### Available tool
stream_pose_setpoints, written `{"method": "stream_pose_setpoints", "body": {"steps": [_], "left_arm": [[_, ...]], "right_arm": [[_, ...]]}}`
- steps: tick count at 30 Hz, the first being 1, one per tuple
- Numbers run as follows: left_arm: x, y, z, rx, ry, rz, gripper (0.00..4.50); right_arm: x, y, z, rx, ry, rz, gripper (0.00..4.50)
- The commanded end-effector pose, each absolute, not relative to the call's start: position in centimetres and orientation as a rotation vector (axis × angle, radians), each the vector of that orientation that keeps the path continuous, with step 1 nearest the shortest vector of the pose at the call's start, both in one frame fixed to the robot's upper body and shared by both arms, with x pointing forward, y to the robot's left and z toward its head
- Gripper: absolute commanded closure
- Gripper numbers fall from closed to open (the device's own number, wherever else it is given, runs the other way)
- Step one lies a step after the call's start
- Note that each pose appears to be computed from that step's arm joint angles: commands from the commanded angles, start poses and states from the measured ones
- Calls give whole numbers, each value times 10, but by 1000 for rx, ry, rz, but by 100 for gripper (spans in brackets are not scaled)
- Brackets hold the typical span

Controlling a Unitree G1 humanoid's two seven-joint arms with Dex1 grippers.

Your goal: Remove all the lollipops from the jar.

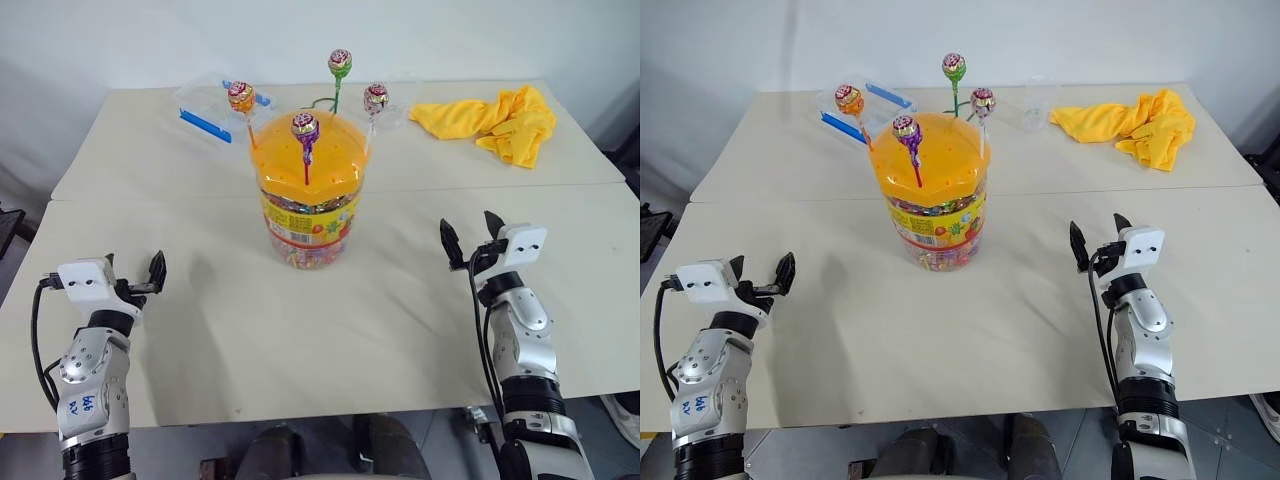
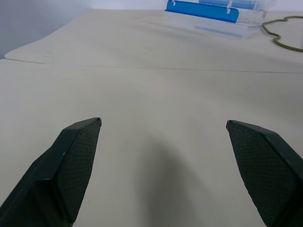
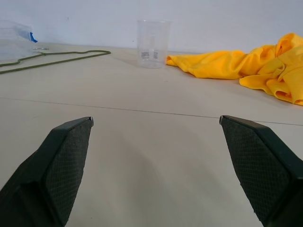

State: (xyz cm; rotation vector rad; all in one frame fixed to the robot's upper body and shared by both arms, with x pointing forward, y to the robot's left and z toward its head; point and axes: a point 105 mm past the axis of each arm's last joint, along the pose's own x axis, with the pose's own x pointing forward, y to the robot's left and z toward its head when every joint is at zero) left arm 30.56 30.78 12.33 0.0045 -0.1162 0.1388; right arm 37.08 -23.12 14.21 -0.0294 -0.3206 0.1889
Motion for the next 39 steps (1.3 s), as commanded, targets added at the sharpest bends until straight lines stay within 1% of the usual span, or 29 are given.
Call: {"method": "stream_pose_setpoints", "body": {"steps": [1, 3, 7, 9, 10, 11, 13, 16, 18, 20, 24, 26, 28, 32, 35, 37, 39], "left_arm": [[304, 304, 136, 78, -159, 127, 0], [301, 303, 145, 13, -222, 112, 0], [293, 292, 160, -16, -282, -71, 0], [286, 279, 171, 18, -282, -278, 0], [283, 278, 179, 30, -279, -347, 0], [280, 282, 187, 19, -281, -388, 0], [274, 291, 204, -10, -292, -459, 0], [261, 294, 233, -45, -295, -604, 0], [254, 300, 243, -75, -269, -668, 0], [252, 305, 242, -57, -249, -685, 0], [266, 294, 237, -25, -272, -697, 0], [281, 265, 245, -62, -330, -773, 0], [303, 225, 257, -85, -383, -871, 0], [332, 169, 281, -143, -437, -1013, 0], [346, 143, 294, -181, -443, -1087, 0], [353, 139, 300, -193, -461, -1082, 0], [359, 136, 305, -206, -460, -1073, 39]], "right_arm": [[372, -227, 159, -28, -381, 209, 1], [371, -226, 161, -17, -387, 225, 1], [359, -223, 171, 2, -415, 343, 1], [344, -223, 187, 20, -434, 464, 1], [335, -222, 196, 12, -453, 520, 1], [325, -220, 205, 17, -474, 590, 1], [314, -220, 217, 10, -473, 661, 1], [284, -218, 255, 2, -577, 798, 1], [264, -216, 275, -24, -620, 870, 1], [254, -214, 284, -43, -642, 901, 1], [244, -207, 279, -102, -595, 929, 1], [242, -203, 278, -92, -621, 931, 1], [242, -197, 277, -90, -636, 939, 1], [245, -191, 277, -74, -653, 942, 1], [246, -188, 274, -72, -650, 947, 1], [247, -186, 274, -68, -653, 944, 1], [247, -184, 274, -67, -660, 942, 0]]}}
